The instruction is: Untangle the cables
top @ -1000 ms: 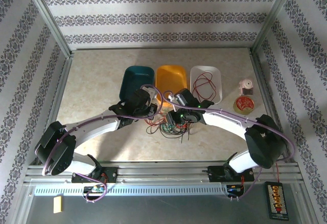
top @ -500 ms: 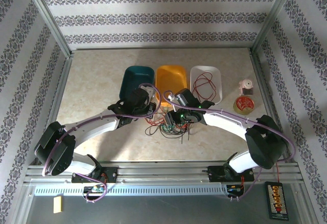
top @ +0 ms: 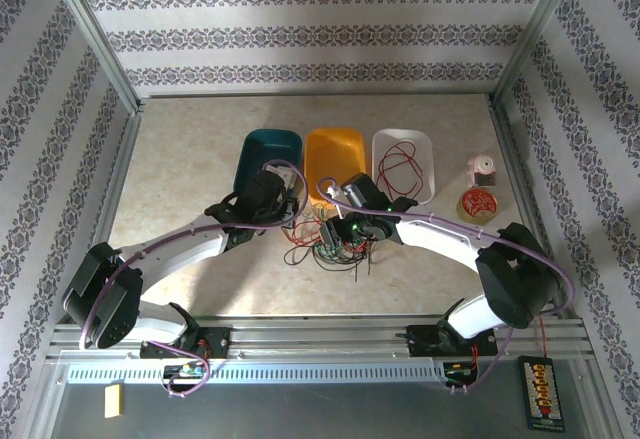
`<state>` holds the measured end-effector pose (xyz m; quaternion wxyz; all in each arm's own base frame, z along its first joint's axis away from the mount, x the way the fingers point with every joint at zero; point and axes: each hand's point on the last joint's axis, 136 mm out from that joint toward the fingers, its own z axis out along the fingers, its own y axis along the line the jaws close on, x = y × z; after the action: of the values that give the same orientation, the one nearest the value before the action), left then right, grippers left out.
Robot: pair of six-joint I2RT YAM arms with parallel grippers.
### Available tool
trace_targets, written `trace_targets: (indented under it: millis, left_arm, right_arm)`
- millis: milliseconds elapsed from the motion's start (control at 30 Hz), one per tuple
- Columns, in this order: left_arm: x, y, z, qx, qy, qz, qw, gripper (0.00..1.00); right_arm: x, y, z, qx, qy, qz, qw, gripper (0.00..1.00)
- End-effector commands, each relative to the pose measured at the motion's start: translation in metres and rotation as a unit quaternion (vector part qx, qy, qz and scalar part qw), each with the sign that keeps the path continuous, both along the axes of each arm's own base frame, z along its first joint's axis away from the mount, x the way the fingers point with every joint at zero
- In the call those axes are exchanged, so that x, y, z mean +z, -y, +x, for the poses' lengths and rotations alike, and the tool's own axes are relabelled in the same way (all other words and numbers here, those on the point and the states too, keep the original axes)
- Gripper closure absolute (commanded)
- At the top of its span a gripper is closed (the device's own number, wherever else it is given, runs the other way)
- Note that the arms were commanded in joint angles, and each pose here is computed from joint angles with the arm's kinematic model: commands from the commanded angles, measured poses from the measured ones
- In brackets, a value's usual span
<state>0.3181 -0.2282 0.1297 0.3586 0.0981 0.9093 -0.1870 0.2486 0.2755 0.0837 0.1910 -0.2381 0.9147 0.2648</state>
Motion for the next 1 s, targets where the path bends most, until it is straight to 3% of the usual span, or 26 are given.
trace_targets:
  millis: [0,100,167,467,767,967]
  left_arm:
    - [0.0,-0.01,0.002,0.022,-0.002,-0.002,1.0,1.0]
    - [-0.002,-0.011,0.0,0.023,-0.005,-0.001,1.0,1.0]
    - [-0.004,-0.015,0.0,0.033,-0.006,0.003,0.999,1.0]
    - [-0.02,-0.04,0.004,0.09,-0.019,0.03,0.995,1.0]
    - [-0.033,-0.031,0.002,0.048,-0.034,0.049,0.997,1.0]
    - [-0.04,-0.026,0.001,0.032,-0.041,0.052,0.997,1.0]
  right_arm:
    - [-0.004,-0.004,-0.003,0.007,-0.002,-0.001,1.0,0.71]
    - [0.0,-0.004,-0.001,0.004,0.004,0.002,1.0,0.89]
    - [0.009,-0.004,0.0,0.004,0.012,0.011,1.0,0.95]
    - [0.079,0.009,0.005,-0.015,0.081,0.053,0.995,0.97]
    - [0.16,0.042,0.02,-0.063,0.159,0.105,0.98,0.99]
    - [0.223,0.072,0.03,-0.116,0.247,0.124,0.954,1.0]
